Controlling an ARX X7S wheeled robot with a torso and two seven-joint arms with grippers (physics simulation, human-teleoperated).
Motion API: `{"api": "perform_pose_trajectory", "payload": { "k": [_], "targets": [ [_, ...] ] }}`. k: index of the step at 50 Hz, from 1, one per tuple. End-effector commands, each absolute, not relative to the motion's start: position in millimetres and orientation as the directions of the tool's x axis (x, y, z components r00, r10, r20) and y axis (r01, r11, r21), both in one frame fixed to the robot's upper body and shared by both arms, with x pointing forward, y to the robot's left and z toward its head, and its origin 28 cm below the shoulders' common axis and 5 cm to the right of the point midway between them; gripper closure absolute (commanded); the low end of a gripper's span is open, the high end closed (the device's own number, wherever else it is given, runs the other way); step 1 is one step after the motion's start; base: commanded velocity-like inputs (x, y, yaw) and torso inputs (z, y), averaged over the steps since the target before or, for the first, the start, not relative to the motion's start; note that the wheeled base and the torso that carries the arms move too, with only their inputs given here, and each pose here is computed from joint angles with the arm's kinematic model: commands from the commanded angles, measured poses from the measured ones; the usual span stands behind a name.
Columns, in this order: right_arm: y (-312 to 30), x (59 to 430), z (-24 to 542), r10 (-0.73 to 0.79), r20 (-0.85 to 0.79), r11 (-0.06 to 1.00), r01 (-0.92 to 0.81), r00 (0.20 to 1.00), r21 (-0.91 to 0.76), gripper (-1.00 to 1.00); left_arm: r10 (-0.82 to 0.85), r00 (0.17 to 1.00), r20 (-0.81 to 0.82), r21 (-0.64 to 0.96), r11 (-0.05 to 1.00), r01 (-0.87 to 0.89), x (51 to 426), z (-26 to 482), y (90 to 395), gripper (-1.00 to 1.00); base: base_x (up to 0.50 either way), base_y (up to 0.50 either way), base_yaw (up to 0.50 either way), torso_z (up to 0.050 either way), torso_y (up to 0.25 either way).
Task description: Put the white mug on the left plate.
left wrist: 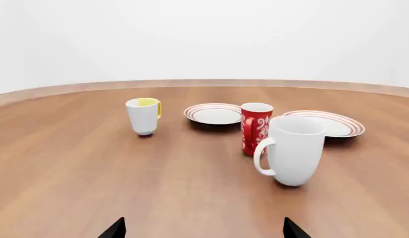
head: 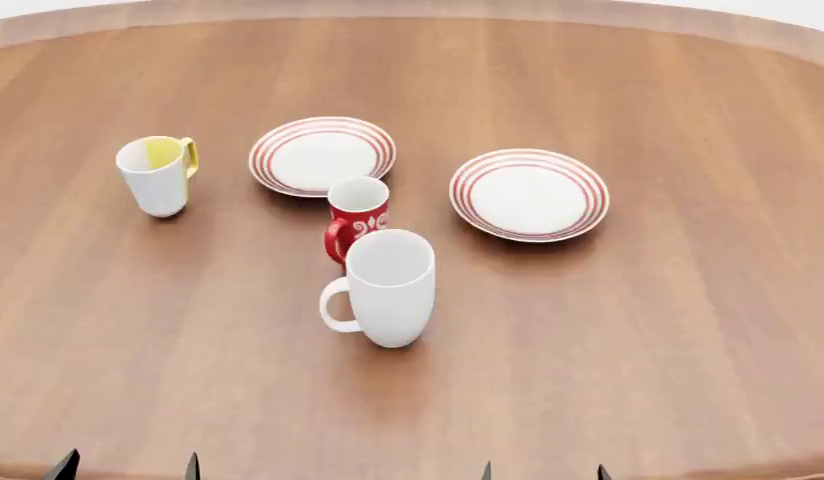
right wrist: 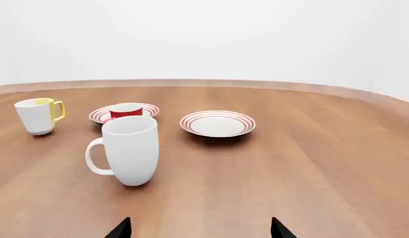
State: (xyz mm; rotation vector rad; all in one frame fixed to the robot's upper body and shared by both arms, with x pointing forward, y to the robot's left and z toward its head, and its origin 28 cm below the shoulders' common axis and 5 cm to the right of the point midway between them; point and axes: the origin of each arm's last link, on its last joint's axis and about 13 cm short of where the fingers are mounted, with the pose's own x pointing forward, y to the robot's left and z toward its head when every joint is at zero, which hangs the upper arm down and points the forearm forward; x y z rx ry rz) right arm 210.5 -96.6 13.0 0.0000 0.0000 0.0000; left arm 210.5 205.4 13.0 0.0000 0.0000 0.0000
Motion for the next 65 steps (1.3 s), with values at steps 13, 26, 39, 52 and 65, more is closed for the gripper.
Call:
{"api": "perform_pose_trajectory", "payload": {
  "k": [13, 26, 39, 52, 65],
  "targets": [
    [-97.8, 211.4, 11.2, -0.018, -0.012, 1.0, 0.018, 1.0, 0.006, -1.0, 0.007, 1.0, -0.018, 0.018, 1.0, -0.007, 211.4, 10.7, 205.6, -1.0, 0.0, 0.0, 0.0, 0.0, 0.0],
    [-92.6, 204.1, 72.1, 0.01, 0.139, 0.999, -0.005, 0.99, -0.036, -1.0, -0.03, 0.984, 0.173, -0.07, 0.997, 0.042, 197.7, 79.7, 202.5, -1.0, 0.0, 0.0, 0.0, 0.0, 0.0],
    [-92.5, 190.4, 125.0, -0.04, 0.267, 0.994, 0.064, 0.963, -0.083, -1.0, -0.023, 0.957, 0.289, -0.106, 0.993, 0.056, 183.5, 124.4, 206.5, -1.0, 0.0, 0.0, 0.0, 0.0, 0.0],
    [-91.0, 190.1, 128.3, -0.024, 0.28, 0.993, 0.055, 0.96, -0.102, -1.0, -0.023, 0.954, 0.298, -0.11, 0.992, 0.059, 182.5, 128.9, 206.9, -1.0, 0.17, 0.0, 0.0, 0.0, 0.0],
    [-92.2, 187.9, 131.8, -0.025, 0.294, 0.995, 0.053, 0.956, -0.086, -1.0, -0.034, 0.952, 0.304, -0.102, 0.992, 0.068, 181.0, 128.5, 206.1, -1.0, 0.5, 0.0, 0.0, 0.0, 0.0]
  ]
}}
